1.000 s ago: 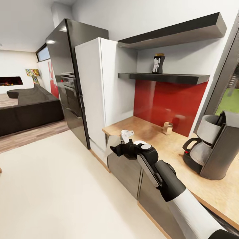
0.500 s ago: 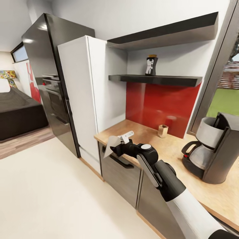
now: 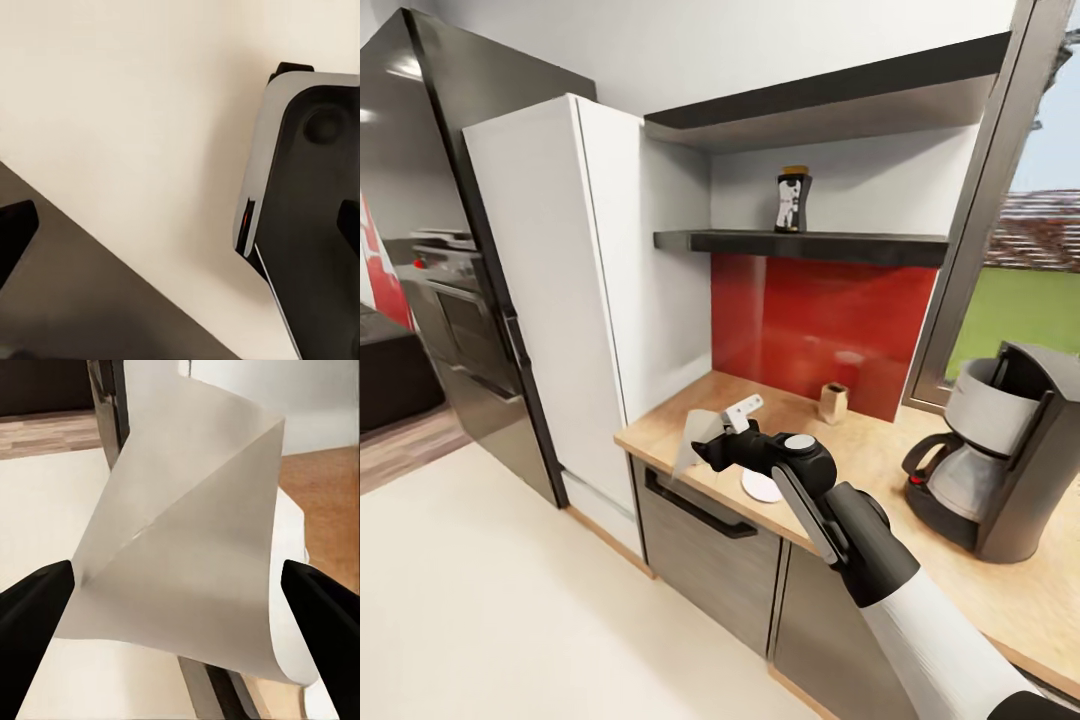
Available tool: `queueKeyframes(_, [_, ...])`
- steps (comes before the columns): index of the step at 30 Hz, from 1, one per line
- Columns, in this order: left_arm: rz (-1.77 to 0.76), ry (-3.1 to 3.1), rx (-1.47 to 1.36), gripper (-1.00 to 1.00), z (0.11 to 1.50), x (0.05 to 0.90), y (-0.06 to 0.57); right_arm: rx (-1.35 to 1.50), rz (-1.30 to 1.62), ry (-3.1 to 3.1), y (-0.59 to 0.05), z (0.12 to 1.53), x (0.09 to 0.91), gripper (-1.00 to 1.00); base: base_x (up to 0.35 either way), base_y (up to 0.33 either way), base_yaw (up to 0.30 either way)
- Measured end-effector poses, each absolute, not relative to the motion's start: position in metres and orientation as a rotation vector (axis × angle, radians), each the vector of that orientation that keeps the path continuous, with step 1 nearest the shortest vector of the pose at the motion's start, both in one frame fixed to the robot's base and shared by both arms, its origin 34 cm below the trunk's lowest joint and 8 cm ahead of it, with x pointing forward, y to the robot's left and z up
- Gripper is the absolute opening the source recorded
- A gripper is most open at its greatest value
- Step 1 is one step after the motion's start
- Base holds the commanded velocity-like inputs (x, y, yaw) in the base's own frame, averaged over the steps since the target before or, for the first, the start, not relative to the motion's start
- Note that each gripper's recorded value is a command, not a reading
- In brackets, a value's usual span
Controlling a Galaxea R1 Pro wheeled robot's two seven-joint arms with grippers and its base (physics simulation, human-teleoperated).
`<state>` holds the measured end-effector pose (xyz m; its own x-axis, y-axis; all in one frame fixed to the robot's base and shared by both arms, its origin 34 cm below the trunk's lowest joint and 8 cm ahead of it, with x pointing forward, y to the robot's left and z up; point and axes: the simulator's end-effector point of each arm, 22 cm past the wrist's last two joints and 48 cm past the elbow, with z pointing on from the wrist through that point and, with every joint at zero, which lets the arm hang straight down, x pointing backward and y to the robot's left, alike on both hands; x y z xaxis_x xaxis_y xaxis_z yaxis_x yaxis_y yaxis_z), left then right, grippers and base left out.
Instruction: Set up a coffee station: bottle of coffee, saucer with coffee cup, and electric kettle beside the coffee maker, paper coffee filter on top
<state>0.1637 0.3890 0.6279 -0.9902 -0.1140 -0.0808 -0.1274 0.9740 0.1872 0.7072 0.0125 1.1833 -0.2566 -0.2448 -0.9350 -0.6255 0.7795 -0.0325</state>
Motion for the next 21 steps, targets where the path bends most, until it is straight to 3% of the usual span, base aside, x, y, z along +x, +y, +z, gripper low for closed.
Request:
queueKeyframes(8, [0.296, 3.048, -0.188, 1.00, 0.6280, 0.1647, 0.3890, -0.669, 0.416, 1.832, 0.0124, 1.1863, 0.7067, -1.00, 0.145, 0.284, -0.279])
queueKeyframes(21, [0.294, 3.041, -0.187, 1.00, 0.6284, 0.1675, 0.3889, -0.669, 0.413, 1.825, 0.0124, 1.1904, 0.7054, -1.00, 0.018, 0.020, -0.280])
